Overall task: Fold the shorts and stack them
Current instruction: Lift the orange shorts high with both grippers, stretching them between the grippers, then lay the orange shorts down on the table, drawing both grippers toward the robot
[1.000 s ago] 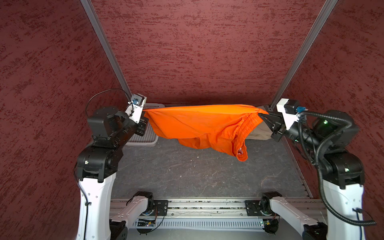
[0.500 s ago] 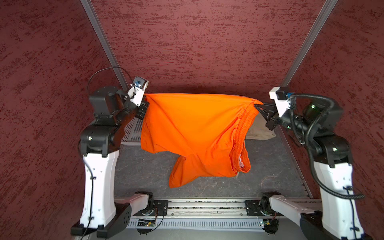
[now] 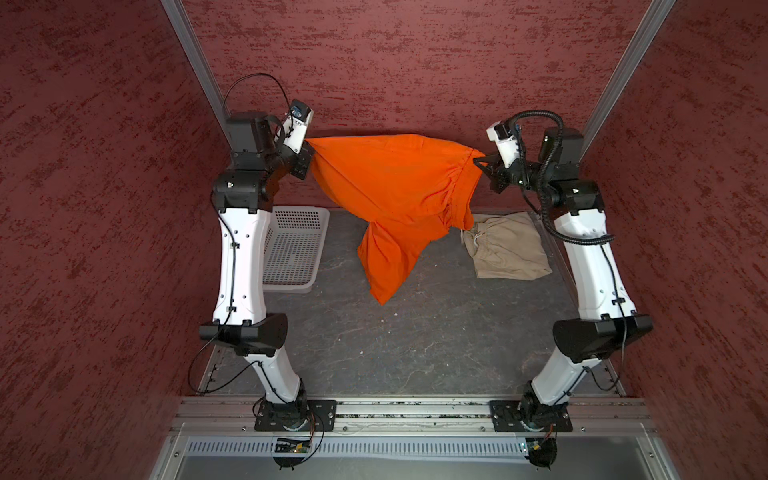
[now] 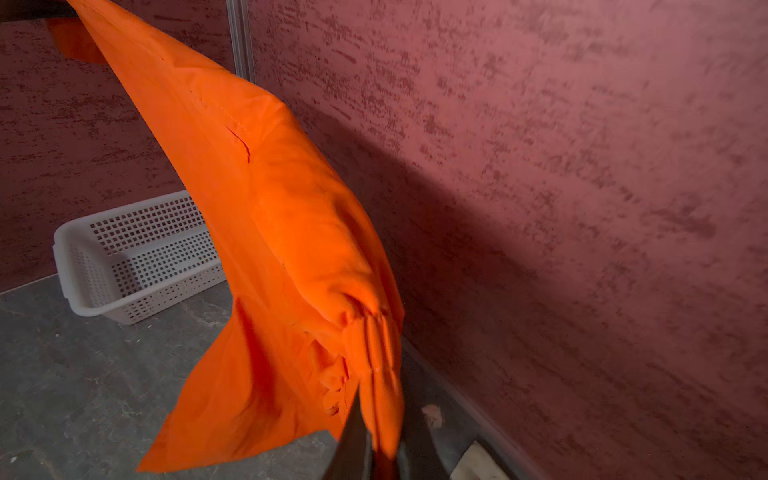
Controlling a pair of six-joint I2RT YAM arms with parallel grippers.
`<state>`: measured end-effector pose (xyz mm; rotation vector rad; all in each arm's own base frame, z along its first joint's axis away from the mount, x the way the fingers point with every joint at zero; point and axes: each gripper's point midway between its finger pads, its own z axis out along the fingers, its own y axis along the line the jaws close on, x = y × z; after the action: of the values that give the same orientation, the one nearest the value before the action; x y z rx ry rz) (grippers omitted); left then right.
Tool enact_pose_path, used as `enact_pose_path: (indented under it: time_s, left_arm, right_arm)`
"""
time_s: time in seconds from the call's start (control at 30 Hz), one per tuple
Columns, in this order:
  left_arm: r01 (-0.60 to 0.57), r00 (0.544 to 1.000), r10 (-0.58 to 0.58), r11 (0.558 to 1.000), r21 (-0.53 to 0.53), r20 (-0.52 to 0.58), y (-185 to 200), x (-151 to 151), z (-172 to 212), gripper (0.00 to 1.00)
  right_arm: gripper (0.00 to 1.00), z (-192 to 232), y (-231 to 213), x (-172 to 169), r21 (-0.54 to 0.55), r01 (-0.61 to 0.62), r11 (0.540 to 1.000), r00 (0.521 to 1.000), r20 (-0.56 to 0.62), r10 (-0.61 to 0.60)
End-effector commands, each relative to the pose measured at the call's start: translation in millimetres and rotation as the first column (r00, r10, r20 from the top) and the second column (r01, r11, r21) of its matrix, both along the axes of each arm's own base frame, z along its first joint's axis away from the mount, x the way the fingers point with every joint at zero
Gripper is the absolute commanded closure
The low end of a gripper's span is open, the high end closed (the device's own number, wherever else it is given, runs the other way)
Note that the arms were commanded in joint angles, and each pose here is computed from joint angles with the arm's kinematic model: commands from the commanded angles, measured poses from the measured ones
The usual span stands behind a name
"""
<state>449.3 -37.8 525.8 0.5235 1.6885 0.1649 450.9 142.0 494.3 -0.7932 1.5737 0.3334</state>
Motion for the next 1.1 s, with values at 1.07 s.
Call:
enact_pose_path:
  time_s: [1.07]
  left_arm:
    - [0.535,0.659,-0.166,0.789,0.302,-0.734,-22,-264,-369,1.00]
  right_arm:
    - [1.00,-382,-23,-311,-0.497,-0.553,0.668,0.790,-0.567,0.232]
